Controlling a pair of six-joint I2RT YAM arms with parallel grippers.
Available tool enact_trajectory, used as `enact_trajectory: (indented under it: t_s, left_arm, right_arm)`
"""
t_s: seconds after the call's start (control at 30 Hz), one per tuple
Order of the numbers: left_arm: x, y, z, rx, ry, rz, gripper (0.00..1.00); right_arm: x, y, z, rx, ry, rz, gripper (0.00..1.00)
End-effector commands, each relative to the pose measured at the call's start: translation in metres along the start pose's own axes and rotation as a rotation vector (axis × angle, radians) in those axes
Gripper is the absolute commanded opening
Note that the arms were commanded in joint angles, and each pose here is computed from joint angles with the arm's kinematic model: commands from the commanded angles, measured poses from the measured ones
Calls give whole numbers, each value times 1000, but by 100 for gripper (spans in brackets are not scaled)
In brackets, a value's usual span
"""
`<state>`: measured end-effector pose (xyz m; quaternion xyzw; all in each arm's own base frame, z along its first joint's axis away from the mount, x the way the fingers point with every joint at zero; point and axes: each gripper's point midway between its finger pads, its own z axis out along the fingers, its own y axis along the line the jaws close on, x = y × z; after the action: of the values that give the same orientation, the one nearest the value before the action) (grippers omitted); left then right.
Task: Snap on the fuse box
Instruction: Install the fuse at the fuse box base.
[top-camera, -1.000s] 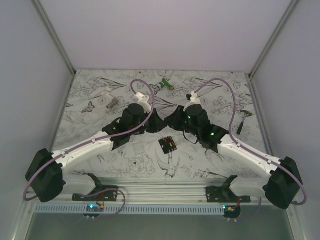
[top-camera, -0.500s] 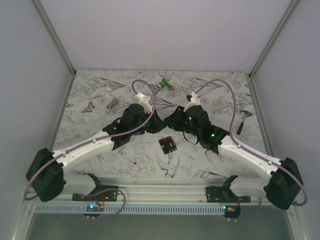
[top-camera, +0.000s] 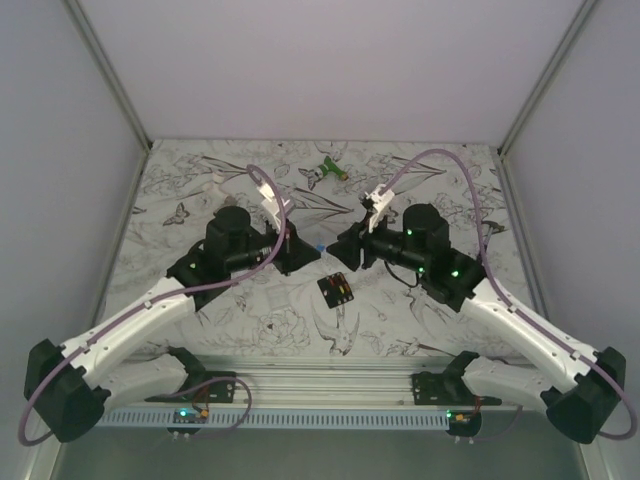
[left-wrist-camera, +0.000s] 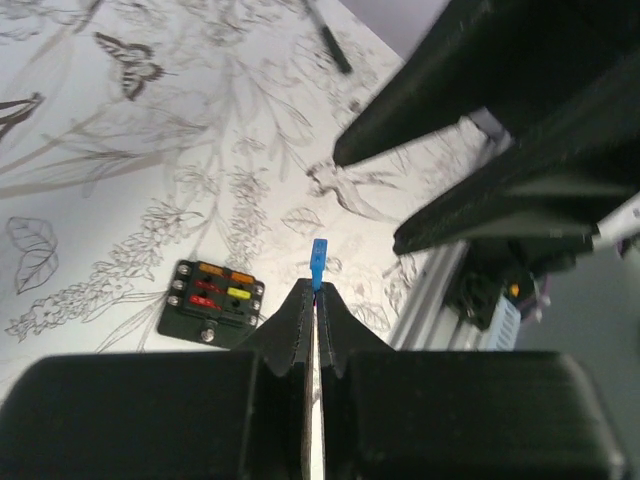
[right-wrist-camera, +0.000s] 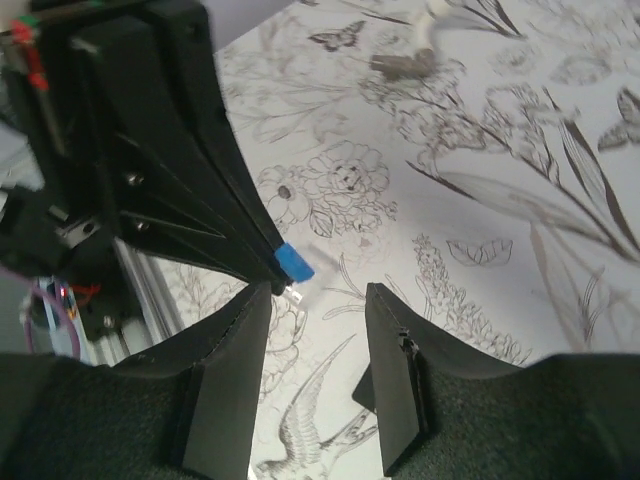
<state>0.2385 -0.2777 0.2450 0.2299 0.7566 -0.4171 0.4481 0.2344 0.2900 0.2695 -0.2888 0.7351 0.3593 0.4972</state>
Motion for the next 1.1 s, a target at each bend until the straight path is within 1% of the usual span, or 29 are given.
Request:
enact_trajectory:
  t_s: [0.0,0.13,0.23,0.33,0.4,0.57,0.73,0.8,1.07]
  left_arm:
    - [16,-35,-16,224,86,131,0]
    - [17,-52,-26,318,96,171,0]
    - [16,-60,-30,357,94,189,0]
    - [17,-66,-32,388,99,201,0]
    - [17,-68,-32,398,102,205,0]
    - [16,-70,-33,406,97,214,0]
    - [15,-71,-33,404,94,218,0]
    - [15,-72,-33,408,95,218,0]
    - [16,-75,-33,421,98,226,0]
  right_arm:
    - [-16,33,-20,-238,-18,-239,49]
    - [-17,45,-27,-318,2,-303,48]
    - [-12,50,-27,-367,40,-311,47]
    - [-7,57,-25,-425,68,-310,44]
    - [-3,62,-24,-466,86,-304,42]
    - [4,67,-24,-517,116,-303,41]
    - [9,68,-25,-533,133,-302,39]
    - [10,67,-24,-529,137,-300,36]
    - [12,68,-24,-543,146,-298,14]
